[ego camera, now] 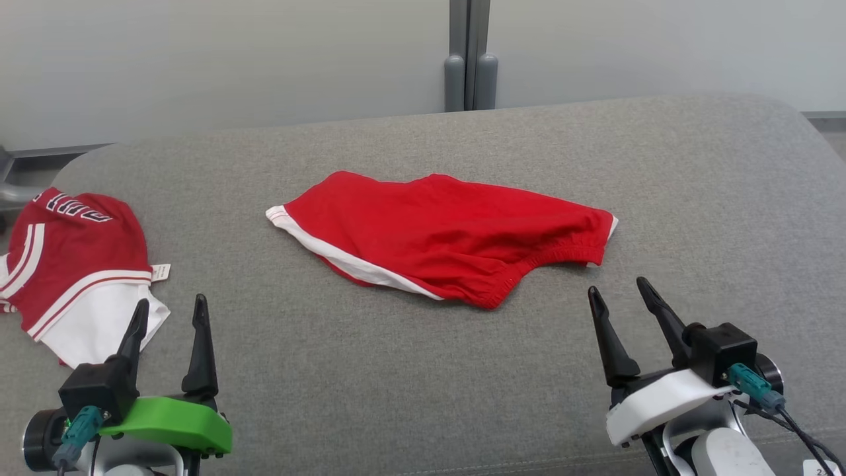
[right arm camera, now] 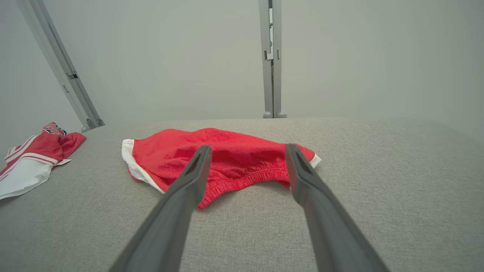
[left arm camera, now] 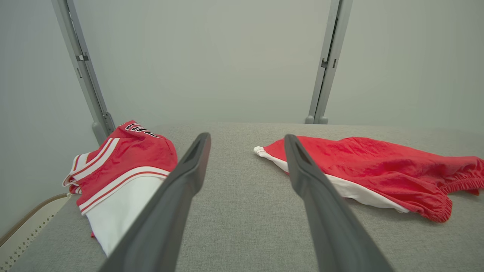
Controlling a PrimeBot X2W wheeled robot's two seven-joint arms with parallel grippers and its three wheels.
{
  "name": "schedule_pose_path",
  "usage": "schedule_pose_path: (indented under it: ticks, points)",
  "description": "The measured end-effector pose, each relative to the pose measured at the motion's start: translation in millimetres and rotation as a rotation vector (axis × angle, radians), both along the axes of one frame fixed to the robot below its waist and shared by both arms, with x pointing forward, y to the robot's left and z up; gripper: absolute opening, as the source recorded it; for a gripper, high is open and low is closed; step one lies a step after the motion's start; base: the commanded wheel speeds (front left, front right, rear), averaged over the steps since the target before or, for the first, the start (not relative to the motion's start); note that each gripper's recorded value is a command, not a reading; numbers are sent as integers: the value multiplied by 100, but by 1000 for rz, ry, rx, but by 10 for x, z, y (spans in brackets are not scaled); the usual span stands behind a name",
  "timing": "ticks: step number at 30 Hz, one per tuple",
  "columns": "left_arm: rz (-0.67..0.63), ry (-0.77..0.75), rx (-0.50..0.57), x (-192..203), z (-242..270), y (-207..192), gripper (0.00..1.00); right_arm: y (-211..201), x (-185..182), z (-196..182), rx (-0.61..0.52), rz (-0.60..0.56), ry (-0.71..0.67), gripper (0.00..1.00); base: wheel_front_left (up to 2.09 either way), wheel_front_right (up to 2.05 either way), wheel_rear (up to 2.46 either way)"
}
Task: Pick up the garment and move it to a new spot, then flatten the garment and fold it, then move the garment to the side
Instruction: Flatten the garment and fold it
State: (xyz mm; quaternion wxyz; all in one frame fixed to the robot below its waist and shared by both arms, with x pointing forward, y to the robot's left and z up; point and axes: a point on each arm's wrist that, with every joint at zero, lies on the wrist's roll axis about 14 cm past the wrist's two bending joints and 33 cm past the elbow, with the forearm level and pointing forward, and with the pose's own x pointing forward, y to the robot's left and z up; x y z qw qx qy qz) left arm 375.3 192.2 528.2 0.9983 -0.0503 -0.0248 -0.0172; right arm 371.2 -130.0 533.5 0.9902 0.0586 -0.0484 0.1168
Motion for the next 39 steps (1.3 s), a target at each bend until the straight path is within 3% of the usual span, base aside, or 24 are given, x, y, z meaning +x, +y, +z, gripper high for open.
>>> schedule_pose_path:
  ticks: [14,25,31,32,34,39]
  points:
    - [29,27,-30,121,-126,23,100,740,306,-551,-147,300,176,100,0,0,0]
    - [62,93,-40,273,-410,98,100,1006,641,-1224,-267,430,322,100,0,0,0]
    - [75,129,-28,330,-563,146,100,1011,840,-1452,-313,444,364,100,0,0,0]
    - [78,137,-29,332,-590,152,100,1018,868,-1466,-313,445,366,53,0,0,0]
    - [81,146,-25,342,-628,160,100,1050,902,-1481,-313,452,371,0,0,0,0]
    - [72,147,-24,387,-645,133,100,1074,877,-1466,-284,462,398,0,0,0,0]
